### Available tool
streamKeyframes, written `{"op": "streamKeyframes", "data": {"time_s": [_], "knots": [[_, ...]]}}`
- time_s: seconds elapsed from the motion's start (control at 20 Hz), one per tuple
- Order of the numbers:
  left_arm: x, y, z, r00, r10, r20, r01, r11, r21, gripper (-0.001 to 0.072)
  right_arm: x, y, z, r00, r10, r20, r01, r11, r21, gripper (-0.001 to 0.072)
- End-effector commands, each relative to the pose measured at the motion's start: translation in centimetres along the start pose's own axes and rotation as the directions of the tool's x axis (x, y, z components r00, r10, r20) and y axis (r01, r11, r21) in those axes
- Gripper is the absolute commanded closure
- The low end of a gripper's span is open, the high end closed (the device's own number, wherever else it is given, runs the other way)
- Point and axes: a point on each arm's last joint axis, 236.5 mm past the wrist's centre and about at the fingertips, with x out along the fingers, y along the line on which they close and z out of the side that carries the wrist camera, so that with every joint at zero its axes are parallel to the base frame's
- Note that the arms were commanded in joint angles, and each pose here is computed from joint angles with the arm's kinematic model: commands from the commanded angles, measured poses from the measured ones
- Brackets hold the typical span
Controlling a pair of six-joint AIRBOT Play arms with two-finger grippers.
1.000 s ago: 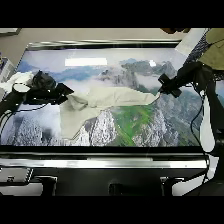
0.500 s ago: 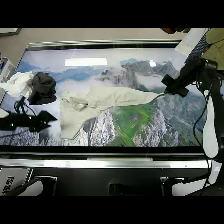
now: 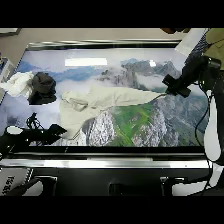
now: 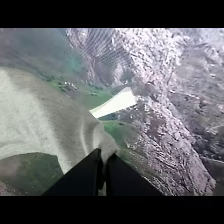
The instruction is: Fold the clothes and pants, and hang the long-sleeved shirts on hangers.
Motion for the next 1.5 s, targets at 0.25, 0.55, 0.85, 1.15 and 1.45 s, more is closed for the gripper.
{"op": "streamKeyframes", "data": {"time_s": [0.25, 0.55, 0.85, 1.15, 1.45], "knots": [[2.0, -3.4, 0.8, 0.997, -0.075, 0.023, 0.075, 0.997, -0.014, 0.0690, -1.7, 0.5, -0.2, 1.000, 0.020, 0.020, -0.020, 1.000, 0.000, 0.0678], [-14.2, -16.9, 11.8, 0.876, -0.319, 0.362, 0.179, 0.912, 0.370, 0.0692, -11.9, 2.7, 6.7, 0.887, 0.120, 0.445, -0.108, 0.993, -0.052, 0.0678], [-41.0, -29.9, 10.7, 0.473, -0.582, 0.662, -0.046, 0.734, 0.678, 0.0692, -33.5, -2.4, 8.5, 0.511, -0.039, 0.858, -0.046, 0.996, 0.073, 0.0678], [-51.9, -33.6, 0.2, 0.225, -0.688, 0.690, -0.232, 0.650, 0.724, 0.0691, -48.9, -4.2, -1.5, 0.248, 0.072, 0.966, -0.154, 0.988, -0.035, 0.0678], [-53.7, -31.7, -1.9, 0.164, -0.619, 0.768, -0.254, 0.726, 0.639, 0.0691, -55.2, -5.8, -8.0, 0.109, 0.128, 0.986, -0.264, 0.960, -0.096, 0.0678]]}}
